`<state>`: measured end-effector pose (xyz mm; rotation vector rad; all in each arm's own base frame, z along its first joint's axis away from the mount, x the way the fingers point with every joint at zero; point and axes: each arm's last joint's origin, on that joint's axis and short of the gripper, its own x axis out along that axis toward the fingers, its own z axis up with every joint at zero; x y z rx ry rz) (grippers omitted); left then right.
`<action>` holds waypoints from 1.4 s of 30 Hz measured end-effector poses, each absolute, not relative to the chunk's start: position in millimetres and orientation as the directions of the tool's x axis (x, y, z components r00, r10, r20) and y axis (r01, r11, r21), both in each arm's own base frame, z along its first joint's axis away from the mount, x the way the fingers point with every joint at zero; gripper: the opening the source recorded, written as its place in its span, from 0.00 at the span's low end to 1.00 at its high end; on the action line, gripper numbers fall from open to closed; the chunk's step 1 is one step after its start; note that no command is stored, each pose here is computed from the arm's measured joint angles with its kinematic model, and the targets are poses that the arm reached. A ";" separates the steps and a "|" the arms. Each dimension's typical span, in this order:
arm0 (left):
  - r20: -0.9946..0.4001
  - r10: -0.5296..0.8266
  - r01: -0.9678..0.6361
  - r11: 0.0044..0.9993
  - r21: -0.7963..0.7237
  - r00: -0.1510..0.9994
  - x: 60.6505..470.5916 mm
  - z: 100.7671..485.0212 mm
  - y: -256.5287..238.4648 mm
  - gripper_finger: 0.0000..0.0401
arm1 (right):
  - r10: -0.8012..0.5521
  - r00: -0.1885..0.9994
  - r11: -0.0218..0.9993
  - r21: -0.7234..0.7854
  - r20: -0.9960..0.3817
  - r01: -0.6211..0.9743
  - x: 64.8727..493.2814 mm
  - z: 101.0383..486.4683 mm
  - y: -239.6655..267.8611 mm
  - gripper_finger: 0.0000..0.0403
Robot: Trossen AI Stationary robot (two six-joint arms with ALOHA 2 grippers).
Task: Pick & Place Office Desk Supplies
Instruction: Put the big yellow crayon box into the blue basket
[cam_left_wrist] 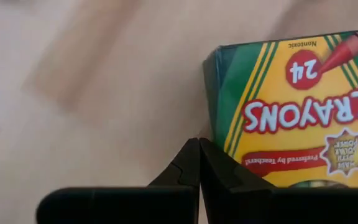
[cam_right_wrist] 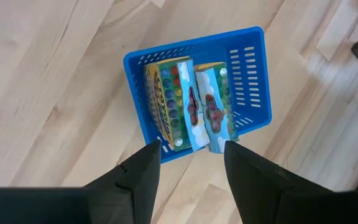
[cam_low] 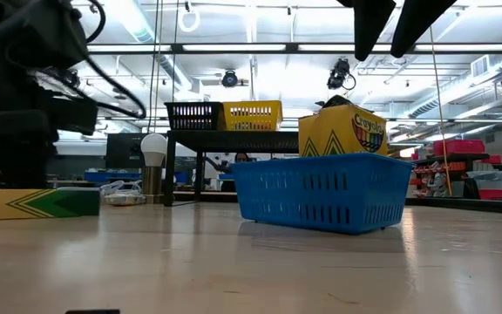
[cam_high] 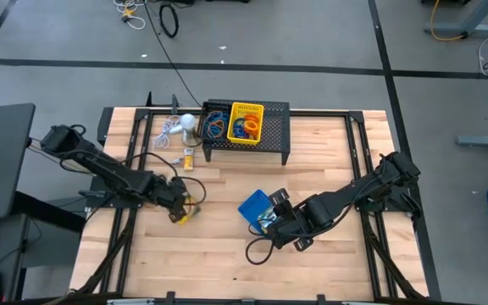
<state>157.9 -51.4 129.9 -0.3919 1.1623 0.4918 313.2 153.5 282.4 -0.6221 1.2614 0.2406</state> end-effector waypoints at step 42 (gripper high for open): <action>-0.950 0.032 0.224 0.969 0.106 0.311 198.2 138.4 -141.9 0.00 | -0.232 0.339 0.761 -0.387 -0.912 -0.521 314.6 283.0 151.4 0.46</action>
